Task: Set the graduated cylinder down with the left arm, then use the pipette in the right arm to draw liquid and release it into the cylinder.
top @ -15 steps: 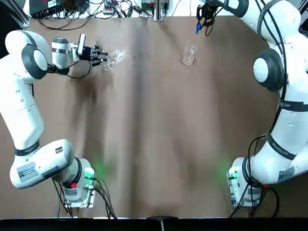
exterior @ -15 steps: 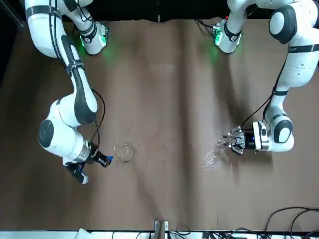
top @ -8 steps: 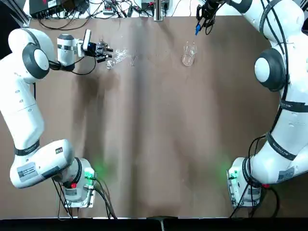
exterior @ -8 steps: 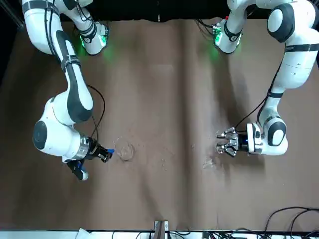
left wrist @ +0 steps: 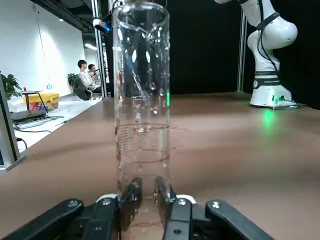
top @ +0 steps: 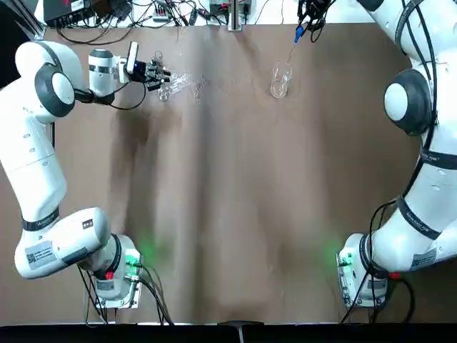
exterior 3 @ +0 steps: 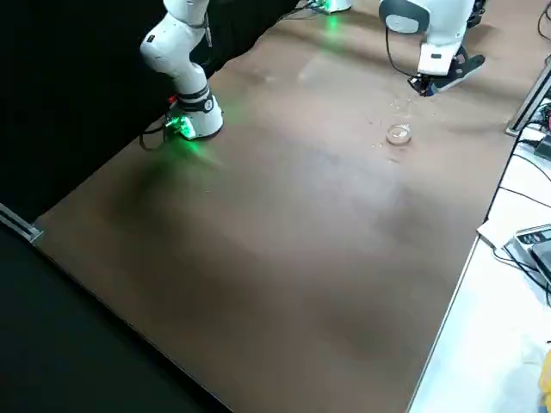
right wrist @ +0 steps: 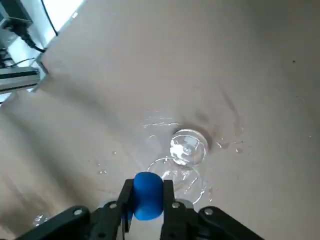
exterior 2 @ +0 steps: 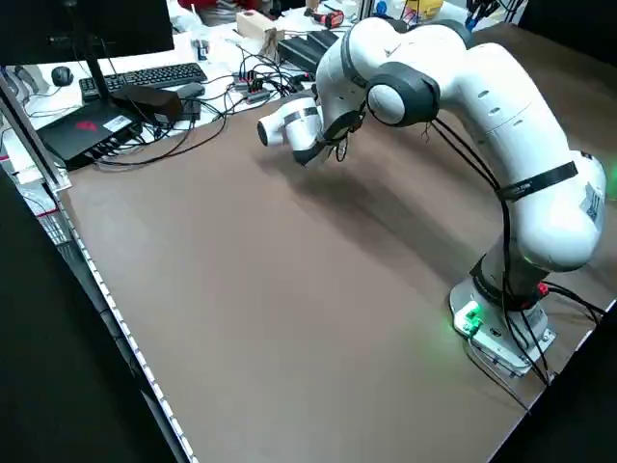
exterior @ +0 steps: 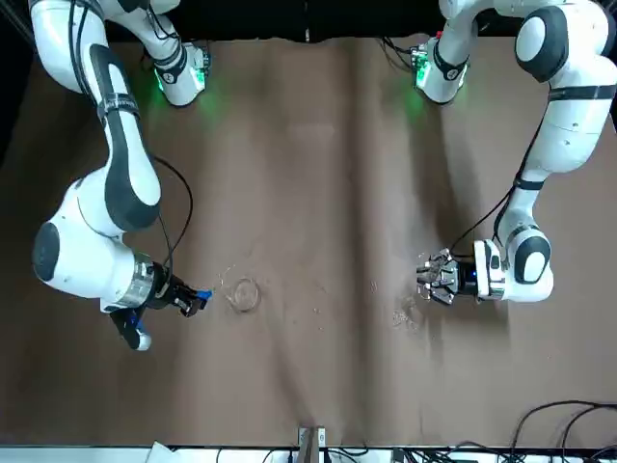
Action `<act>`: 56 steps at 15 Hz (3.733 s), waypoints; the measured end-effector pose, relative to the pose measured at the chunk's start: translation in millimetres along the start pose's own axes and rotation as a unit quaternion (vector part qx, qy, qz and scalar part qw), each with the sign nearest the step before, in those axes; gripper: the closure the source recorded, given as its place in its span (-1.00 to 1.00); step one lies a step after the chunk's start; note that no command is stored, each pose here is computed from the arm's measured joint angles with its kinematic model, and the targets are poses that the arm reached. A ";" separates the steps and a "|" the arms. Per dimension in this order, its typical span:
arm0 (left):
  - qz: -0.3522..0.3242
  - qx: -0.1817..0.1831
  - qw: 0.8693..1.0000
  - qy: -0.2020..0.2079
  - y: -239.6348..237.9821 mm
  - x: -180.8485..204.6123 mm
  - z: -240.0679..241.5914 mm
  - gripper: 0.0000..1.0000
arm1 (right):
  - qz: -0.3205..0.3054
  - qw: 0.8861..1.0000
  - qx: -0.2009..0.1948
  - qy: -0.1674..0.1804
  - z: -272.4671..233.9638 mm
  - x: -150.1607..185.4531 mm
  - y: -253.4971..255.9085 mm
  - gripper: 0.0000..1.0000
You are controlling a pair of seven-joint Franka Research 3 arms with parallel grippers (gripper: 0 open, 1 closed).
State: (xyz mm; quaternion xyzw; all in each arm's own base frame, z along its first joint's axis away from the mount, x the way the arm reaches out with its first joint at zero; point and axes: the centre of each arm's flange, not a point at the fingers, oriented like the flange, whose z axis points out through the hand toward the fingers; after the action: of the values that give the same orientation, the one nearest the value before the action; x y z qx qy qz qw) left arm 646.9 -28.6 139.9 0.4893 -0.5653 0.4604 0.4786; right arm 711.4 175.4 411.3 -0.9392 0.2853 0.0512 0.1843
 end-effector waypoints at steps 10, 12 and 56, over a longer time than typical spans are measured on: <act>-0.003 0.003 1.000 -0.004 -5.5 14.4 -5.2 0.55 | -0.002 1.000 0.012 0.005 -17.3 -5.3 -4.4 0.44; -0.006 -0.001 1.000 -0.002 -7.0 18.5 0.2 0.55 | -0.004 1.000 0.015 0.008 -23.6 -7.3 -5.9 0.44; -0.051 0.044 0.997 0.026 2.1 46.2 299.7 0.37 | 0.033 0.994 0.101 -0.008 -82.2 3.8 0.1 0.44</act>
State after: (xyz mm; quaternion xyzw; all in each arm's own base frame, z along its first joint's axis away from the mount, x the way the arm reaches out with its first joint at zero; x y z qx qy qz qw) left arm 614.8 -329.9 150.3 0.5264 -0.5061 0.4725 0.4935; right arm 713.8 142.6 486.7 -0.9052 0.3186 0.0360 0.2788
